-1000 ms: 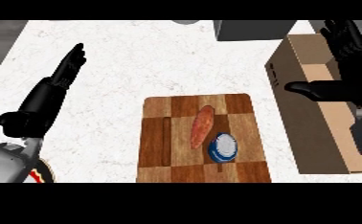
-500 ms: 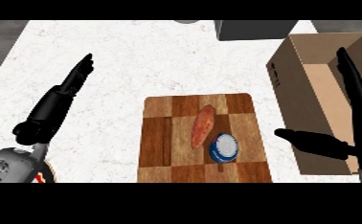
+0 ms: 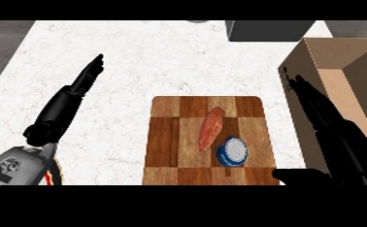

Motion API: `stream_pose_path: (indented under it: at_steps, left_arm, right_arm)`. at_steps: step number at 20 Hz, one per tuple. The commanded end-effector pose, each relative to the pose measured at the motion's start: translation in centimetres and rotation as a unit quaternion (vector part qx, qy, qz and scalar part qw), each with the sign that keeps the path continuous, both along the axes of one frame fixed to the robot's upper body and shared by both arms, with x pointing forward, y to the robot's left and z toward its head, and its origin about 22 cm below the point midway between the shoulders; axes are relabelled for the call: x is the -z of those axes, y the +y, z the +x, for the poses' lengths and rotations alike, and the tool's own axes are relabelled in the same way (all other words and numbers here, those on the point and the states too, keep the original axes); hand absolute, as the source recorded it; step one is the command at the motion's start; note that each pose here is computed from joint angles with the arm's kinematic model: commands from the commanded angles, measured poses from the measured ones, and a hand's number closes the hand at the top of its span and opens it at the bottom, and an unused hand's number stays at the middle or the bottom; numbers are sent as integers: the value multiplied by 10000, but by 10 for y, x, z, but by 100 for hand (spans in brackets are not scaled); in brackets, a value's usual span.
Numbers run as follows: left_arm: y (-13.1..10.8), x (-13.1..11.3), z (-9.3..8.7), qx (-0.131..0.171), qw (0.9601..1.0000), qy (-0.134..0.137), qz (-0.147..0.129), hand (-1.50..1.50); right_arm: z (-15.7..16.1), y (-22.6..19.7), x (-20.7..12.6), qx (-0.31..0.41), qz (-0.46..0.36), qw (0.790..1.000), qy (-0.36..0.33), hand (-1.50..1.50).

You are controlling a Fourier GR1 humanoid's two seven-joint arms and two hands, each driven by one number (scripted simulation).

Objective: Pick the sweet potato from the cutting board and place it in the cardboard box

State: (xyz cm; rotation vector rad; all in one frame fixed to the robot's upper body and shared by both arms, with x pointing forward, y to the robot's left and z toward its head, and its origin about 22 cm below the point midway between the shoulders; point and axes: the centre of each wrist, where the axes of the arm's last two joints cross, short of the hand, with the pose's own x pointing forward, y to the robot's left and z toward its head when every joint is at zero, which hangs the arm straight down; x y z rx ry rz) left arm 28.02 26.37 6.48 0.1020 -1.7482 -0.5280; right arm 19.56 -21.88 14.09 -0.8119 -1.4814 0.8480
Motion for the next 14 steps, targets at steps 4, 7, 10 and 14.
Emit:
stream_pose_path:
  at_steps: [4, 7, 10, 14]
  left_arm:
    - [1, -1, 3, 144, 9999, -9, -59, 0]
    - [4, -5, 12, 84, 9999, -20, 61, 0]
    - [-10, -7, 12, 137, 9999, 24, -13, 0]
    - [4, -7, 18, 48, 10000, -35, 0, 0]
  right_arm:
    - [0, 62, -12, -255, -1064, 9873, 1149, -150]
    - [14, 87, -15, -98, -1553, 9772, 1445, -150]
    - [19, 117, -22, -69, -1663, 9724, 1637, -150]
    - [30, 135, -14, 17, -1778, 9623, 2057, -150]
